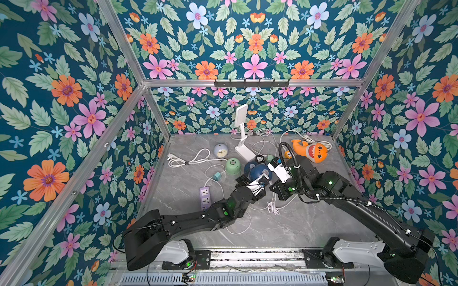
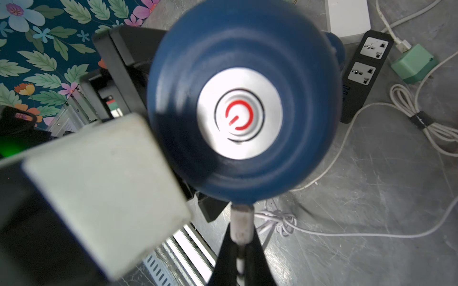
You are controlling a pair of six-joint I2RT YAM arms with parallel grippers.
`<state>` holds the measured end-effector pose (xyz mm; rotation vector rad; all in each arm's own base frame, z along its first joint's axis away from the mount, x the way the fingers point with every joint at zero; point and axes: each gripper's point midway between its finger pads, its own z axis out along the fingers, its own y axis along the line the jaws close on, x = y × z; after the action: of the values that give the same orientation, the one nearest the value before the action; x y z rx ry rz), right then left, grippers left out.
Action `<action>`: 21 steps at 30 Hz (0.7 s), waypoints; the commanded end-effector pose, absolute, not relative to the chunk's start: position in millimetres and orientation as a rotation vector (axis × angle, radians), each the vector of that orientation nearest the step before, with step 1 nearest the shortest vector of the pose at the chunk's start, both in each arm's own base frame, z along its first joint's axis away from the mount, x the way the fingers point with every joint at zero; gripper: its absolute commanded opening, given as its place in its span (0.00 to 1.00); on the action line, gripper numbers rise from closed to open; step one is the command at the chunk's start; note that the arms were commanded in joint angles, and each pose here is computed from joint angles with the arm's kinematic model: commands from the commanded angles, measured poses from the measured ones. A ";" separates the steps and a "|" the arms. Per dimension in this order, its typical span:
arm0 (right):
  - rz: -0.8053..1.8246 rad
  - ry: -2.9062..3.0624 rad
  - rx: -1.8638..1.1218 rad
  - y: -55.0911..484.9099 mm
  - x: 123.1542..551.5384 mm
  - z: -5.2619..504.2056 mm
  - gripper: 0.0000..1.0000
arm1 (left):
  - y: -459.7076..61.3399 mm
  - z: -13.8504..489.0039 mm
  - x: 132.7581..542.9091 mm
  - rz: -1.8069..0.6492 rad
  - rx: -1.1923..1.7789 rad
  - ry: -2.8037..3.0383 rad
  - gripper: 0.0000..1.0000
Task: Charge the cordless meat grinders
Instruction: Insert the charging cable into the cordless meat grinder.
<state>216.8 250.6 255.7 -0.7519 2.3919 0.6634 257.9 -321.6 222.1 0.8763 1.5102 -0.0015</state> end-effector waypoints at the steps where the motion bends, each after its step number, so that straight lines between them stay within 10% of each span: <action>1: 0.748 2.235 -0.743 269.5 232.3 289.9 0.00 | -335.3 216.9 244.1 -0.048 0.987 1.464 0.42; 21: 0.848 2.340 -0.912 264.8 191.2 278.4 0.00 | -322.2 228.2 242.8 -0.082 0.887 1.450 0.34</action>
<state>190.4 254.3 261.9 -0.8853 2.4267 0.7852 246.3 -318.4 224.2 0.8795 1.4730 -0.0503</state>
